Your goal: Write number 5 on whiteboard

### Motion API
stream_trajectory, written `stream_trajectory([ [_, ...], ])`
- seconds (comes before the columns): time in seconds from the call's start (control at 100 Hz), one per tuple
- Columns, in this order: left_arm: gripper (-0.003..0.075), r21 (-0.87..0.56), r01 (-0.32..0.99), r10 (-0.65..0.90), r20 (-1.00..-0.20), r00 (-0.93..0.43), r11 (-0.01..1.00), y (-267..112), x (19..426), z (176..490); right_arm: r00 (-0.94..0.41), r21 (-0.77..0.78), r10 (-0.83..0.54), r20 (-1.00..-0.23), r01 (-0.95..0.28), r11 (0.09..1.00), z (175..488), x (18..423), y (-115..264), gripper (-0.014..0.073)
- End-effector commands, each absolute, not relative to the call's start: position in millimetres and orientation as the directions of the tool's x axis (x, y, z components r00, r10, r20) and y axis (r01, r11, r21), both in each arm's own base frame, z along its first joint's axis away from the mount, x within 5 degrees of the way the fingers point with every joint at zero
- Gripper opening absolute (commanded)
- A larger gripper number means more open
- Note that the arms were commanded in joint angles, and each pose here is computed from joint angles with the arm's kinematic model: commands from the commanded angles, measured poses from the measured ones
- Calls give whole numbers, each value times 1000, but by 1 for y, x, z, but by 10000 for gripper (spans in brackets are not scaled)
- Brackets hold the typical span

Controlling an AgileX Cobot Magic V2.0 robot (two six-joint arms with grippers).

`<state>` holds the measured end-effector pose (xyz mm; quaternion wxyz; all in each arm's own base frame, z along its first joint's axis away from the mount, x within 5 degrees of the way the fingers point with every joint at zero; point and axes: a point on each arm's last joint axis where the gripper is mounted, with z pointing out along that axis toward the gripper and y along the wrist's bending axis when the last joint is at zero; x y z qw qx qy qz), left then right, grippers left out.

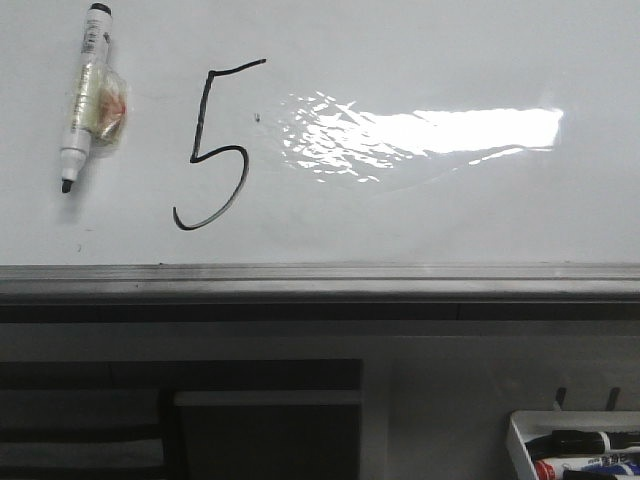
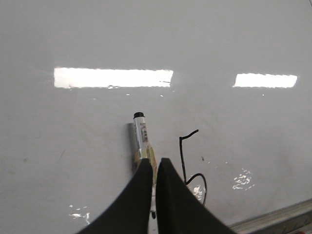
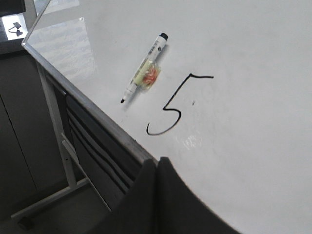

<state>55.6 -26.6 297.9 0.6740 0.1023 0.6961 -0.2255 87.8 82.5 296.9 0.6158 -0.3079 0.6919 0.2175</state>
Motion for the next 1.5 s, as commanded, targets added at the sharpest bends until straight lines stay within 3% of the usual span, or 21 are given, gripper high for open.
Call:
stream_trajectory([
  [0.0, -20, -120, 460, -153, -988, 35, 880, -22, 48, 295, 46, -99, -93, -995, -672, 734, 299, 79, 72, -61],
  [0.16, -20, -116, 460, -150, -988, 39, 880, -20, 44, 276, 56, -99, -83, -995, -673, 733, 285, 69, 63, -61],
  [0.89, -20, -116, 457, -146, -989, 31, 882, -20, 44, 273, 52, -99, -87, -995, -673, 733, 282, 68, 62, -61],
  [1.02, -20, -189, 451, -202, -979, -20, 872, -20, 44, 271, 52, -99, -87, -995, -673, 733, 282, 68, 62, -61],
  [1.08, -20, -196, 434, -205, -978, -28, 879, -20, 44, 270, 52, -99, -87, -995, -673, 733, 282, 68, 62, -61],
  [1.21, -20, -33, 378, -52, -998, 40, 925, -18, 45, 267, 52, -99, -87, -995, -673, 733, 282, 68, 62, -61],
  [1.49, -20, -121, 183, -109, -991, -78, 976, -11, 55, 226, 52, -99, -87, -995, -673, 733, 282, 68, 62, -61],
])
